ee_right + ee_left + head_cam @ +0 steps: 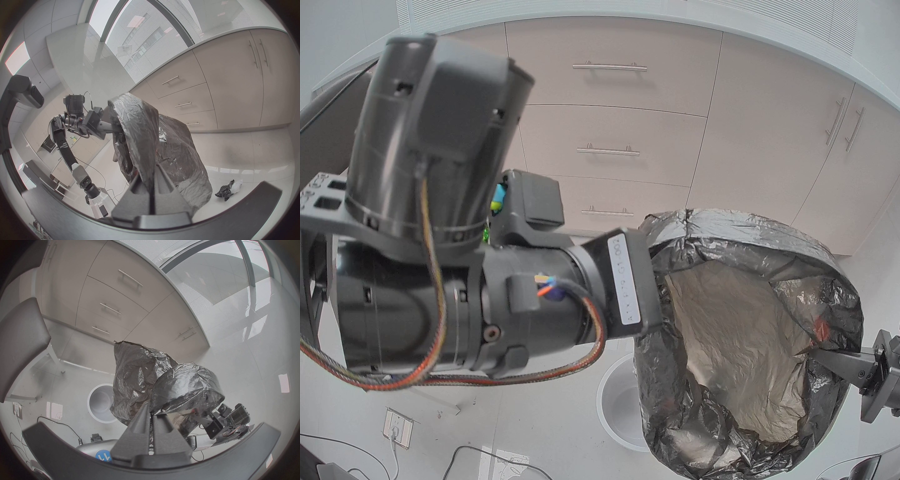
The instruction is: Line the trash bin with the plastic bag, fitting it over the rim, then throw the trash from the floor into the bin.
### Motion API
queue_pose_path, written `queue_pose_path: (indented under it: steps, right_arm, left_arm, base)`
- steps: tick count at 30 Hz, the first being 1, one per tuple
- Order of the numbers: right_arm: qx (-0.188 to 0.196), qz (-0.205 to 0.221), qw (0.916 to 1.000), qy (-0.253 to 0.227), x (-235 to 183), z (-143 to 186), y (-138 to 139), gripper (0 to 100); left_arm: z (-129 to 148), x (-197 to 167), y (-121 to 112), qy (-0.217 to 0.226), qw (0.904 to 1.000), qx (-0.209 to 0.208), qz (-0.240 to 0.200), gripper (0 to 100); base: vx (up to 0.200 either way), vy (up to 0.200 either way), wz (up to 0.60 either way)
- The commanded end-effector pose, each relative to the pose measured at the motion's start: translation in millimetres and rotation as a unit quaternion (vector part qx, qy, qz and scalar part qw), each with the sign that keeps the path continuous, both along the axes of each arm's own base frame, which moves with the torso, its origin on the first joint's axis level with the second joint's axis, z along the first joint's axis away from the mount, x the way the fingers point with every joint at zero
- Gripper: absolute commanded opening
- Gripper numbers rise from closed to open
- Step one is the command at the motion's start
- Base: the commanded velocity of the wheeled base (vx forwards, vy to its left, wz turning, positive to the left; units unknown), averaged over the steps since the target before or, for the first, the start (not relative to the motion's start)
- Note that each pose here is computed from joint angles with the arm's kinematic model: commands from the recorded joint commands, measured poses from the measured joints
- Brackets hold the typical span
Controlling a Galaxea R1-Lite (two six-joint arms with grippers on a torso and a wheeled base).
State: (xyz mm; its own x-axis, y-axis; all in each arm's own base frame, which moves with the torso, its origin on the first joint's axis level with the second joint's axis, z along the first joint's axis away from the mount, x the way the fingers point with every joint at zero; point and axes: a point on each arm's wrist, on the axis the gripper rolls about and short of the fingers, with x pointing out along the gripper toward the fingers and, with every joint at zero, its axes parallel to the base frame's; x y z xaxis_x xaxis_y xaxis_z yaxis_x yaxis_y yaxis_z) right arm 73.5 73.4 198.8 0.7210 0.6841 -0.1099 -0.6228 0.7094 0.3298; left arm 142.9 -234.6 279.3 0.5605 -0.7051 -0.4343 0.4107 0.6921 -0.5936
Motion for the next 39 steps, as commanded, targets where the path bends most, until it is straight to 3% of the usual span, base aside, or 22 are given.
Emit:
queue_pose_path:
  steps: [1, 6, 25, 30, 39]
  right_arm:
    - [-0.002, 0.004, 1.0000, 0.005, 0.9, -1.7, 1.9, 0]
    - [-0.031, 0.007, 0.9988, 0.037, 13.8, -12.7, 15.2, 0]
    - [-0.037, 0.026, 0.9975, 0.055, 44.6, -31.6, 49.7, 0]
    - [-0.061, 0.017, 0.9950, 0.078, 49.6, -45.8, 50.3, 0]
    - [-0.076, -0.016, 0.9919, 0.100, 74.9, -77.9, 47.6, 0]
  left_arm:
    - [-10.0, -0.4, -0.6, 0.012, 0.9999, 0.012, -0.001, 0]
    - [-17.4, 0.3, -1.9, 0.019, 0.9996, 0.022, -0.002, 0]
    - [-15.8, 0.0, 8.9, 0.017, 0.9997, 0.018, 0.005, 0]
    - [-35.7, 3.5, 9.1, 0.049, 0.9978, 0.037, -0.024, 0]
    - [-71.1, 24.5, 1.2, 0.073, 0.9958, 0.051, -0.022, 0]
  base:
    - [0.000, 0.000, 0.00]
    - [0.000, 0.000, 0.00]
    - [0.000, 0.000, 0.00]
    - [0.000, 0.000, 0.00]
    - [0.000, 0.000, 0.00]
